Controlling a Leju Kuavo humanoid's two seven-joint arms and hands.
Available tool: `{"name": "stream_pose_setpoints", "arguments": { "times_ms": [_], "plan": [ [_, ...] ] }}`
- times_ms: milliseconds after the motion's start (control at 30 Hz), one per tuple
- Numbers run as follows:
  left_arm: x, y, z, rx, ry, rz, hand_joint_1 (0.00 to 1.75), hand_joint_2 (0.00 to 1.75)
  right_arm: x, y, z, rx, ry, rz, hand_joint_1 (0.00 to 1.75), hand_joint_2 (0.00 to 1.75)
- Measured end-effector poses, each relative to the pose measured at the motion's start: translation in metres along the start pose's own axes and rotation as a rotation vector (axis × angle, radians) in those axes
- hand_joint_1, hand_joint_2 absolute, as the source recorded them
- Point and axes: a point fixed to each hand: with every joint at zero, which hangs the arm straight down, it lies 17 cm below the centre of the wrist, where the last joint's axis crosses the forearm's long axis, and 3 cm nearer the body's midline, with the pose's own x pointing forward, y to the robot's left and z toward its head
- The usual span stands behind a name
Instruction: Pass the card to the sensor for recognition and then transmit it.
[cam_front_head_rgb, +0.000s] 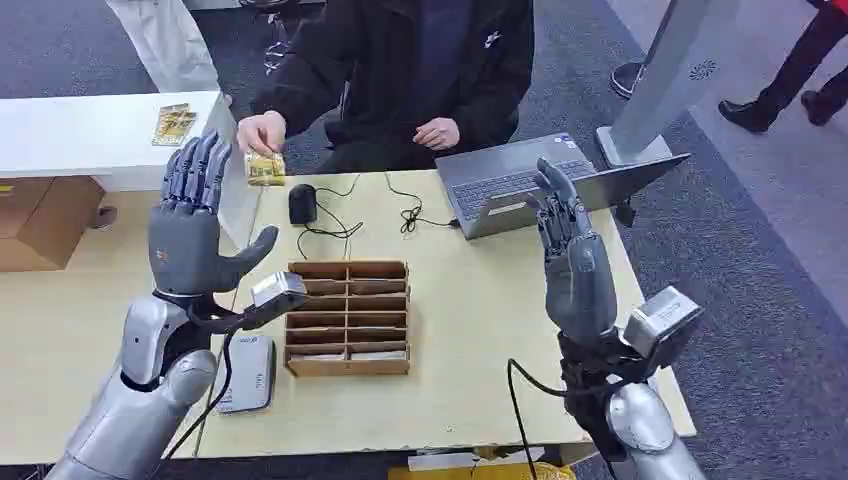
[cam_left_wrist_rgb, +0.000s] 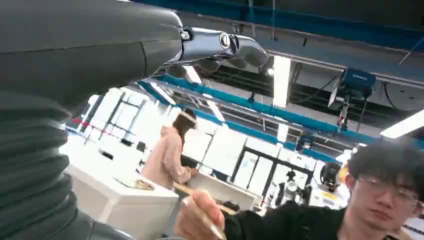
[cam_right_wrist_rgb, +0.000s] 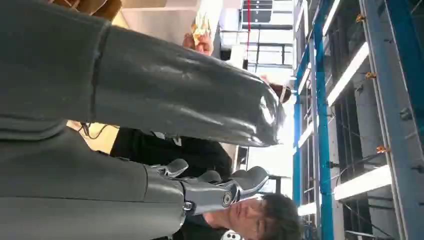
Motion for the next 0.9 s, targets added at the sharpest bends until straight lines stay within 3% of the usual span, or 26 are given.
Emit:
{"name": "stream_pose_setpoints", "arguments": {
  "times_ms": [433, 900],
  "plan": [
    [-0.047, -0.028, -0.013, -0.126, 0.018, -0.330, 0.00, 1.75, 0.003, -0.002, -0.001, 0.007, -0.005, 0.016, 0.00, 0.00],
    [-0.067, -0.035, -0.016, -0.168, 0.016, -0.421, 0.00, 1.75, 0.005, -0.004, 0.002, 0.005, -0.003, 0.021, 0.00, 0.00]
  ]
}}
